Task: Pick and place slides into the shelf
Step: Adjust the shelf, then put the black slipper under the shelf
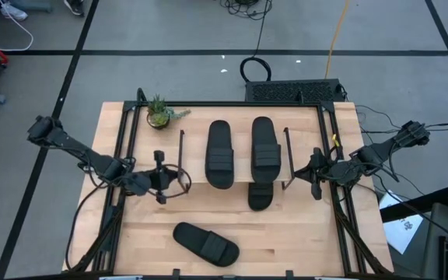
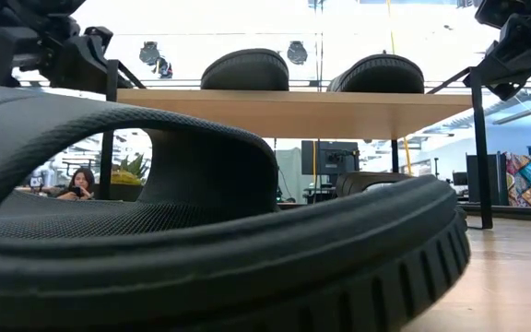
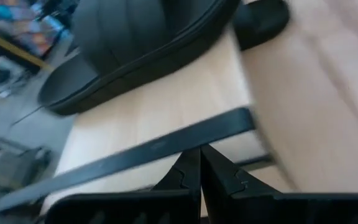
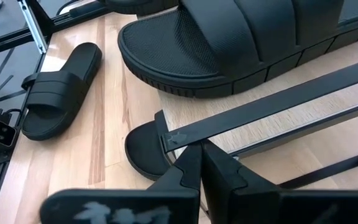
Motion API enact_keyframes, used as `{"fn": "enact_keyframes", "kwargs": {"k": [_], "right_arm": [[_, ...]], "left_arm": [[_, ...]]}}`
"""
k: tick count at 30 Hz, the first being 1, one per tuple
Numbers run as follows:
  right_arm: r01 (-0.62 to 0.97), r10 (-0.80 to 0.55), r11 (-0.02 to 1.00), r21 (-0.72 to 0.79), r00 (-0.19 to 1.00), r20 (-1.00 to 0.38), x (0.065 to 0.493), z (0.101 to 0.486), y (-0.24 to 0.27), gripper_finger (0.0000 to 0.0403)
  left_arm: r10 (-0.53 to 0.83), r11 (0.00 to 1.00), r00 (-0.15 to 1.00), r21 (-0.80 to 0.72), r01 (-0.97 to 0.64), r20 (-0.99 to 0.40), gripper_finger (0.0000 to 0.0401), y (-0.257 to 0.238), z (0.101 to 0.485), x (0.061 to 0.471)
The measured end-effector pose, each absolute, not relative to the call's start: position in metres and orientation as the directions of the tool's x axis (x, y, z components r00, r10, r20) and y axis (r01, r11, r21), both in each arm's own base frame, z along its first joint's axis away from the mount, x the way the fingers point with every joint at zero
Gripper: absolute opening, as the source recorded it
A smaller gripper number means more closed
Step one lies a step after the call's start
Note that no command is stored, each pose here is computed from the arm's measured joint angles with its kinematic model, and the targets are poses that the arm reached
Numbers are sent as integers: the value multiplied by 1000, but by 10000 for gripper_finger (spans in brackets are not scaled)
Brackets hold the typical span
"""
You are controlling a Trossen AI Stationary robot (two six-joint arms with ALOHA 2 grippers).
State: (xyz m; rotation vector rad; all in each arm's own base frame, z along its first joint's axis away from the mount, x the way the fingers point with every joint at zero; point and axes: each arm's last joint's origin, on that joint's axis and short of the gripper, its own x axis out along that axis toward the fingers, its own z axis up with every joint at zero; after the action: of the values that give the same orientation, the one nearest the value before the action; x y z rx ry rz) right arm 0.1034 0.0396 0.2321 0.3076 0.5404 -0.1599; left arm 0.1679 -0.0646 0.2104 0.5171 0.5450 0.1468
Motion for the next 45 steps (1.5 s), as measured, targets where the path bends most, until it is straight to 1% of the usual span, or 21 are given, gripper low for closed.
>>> {"fn": "enact_keyframes", "kwargs": {"k": [4, 7, 14, 20, 26, 32, 37, 41, 45], "right_arm": [[232, -72, 942, 242, 845, -530, 104, 230, 40, 0], [232, -72, 942, 242, 845, -530, 104, 230, 40, 0], [233, -73, 943, 240, 844, -532, 103, 230, 40, 0], [228, -69, 943, 244, 848, -525, 104, 231, 40, 0], [220, -58, 941, 258, 854, -517, 105, 231, 41, 0], [188, -15, 941, 282, 854, -519, 104, 232, 44, 0], [190, -1, 939, 288, 836, -549, 100, 229, 45, 0], [239, -15, 929, 282, 787, -616, 92, 222, 43, 0], [290, -53, 913, 286, 782, -621, 86, 220, 40, 0]], "left_arm": [[381, 828, 820, 552, -98, -426, 0, -63, 209, 164], [396, 826, 811, 554, -108, -431, 1, -64, 208, 162], [382, 861, 801, 491, -129, -460, 0, -67, 205, 153], [367, 903, 788, 391, -176, -494, 0, -68, 204, 143], [369, 923, 779, 300, -242, -507, 1, -67, 203, 139], [298, 951, 800, 232, -203, -521, 0, -70, 204, 142], [279, 957, 801, 220, -188, -530, 0, -71, 204, 142], [284, 955, 785, 233, -183, -550, 0, -70, 202, 140], [297, 953, 764, 235, -193, -573, 0, -68, 200, 138]]}}
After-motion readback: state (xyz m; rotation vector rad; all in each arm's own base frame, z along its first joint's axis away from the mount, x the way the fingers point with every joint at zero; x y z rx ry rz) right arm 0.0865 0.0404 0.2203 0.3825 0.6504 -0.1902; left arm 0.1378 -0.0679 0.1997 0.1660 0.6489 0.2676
